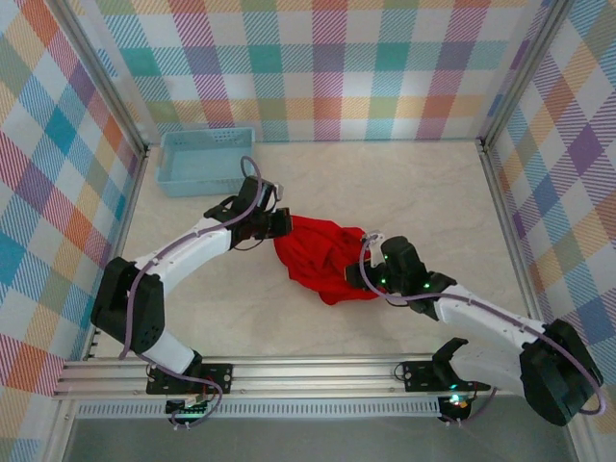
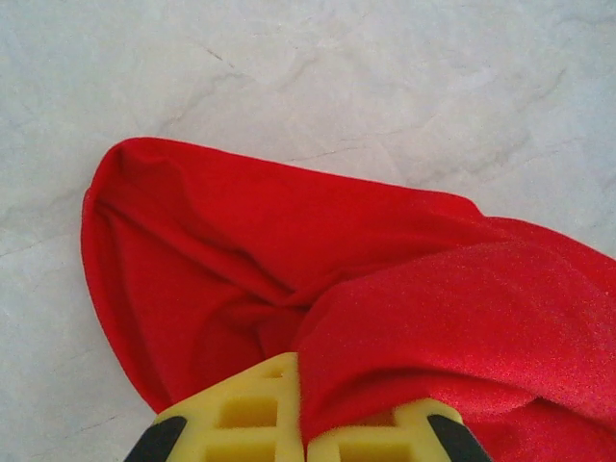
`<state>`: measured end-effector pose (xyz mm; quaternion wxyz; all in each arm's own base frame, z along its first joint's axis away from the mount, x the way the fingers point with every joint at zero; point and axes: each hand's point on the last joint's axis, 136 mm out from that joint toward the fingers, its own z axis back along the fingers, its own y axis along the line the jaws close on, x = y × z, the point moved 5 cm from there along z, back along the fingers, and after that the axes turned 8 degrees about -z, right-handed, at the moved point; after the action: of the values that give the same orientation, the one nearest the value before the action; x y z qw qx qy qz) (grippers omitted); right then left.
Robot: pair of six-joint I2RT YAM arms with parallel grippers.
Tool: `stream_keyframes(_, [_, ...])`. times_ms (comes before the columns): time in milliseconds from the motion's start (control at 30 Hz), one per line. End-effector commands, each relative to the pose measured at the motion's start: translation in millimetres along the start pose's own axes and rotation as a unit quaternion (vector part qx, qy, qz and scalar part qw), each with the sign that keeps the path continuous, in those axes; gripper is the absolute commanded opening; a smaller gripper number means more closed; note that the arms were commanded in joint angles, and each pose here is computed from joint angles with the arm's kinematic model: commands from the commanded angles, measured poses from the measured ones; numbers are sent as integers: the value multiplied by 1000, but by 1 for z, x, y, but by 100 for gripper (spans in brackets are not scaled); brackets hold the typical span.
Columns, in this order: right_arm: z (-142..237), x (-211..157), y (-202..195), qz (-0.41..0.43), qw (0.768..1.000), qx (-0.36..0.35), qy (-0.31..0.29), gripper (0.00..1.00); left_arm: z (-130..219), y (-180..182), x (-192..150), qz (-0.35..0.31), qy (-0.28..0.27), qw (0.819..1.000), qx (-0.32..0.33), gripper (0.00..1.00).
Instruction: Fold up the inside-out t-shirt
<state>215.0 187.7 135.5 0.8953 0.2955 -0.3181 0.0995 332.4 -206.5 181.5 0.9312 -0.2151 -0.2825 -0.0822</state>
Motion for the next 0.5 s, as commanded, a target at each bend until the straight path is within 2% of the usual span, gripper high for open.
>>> stream_keyframes(0, [1, 9, 6, -10, 1000, 9, 1, 45, -1, 2, 1, 4, -7, 1000, 5, 0])
stream_keyframes(133, [3, 17, 14, -12, 1000, 24, -2, 46, -2, -2, 3, 4, -3, 1000, -9, 0])
stream_keyframes(167, [2, 21, 16, -10, 1000, 25, -2, 40, -2, -2, 3, 5, -2, 1000, -9, 0])
stream_keyframes(267, [5, 33, 22, 1, 1000, 18, 0, 8, 3, 0, 11, 6, -11, 1000, 8, 0])
stream_keyframes(300, [10, 37, 24, 9, 1000, 15, -3, 0, 7, 2, 15, 8, -13, 1000, 18, 0])
stream_keyframes(367, [30, 48, 26, 21, 999, -3, -32, 0, 18, 11, 26, 25, -23, 999, 30, 0])
stream_keyframes(467, [76, 66, 17, 20, 993, -51, -108, 0, 40, 36, 45, 70, -51, 995, 49, 0])
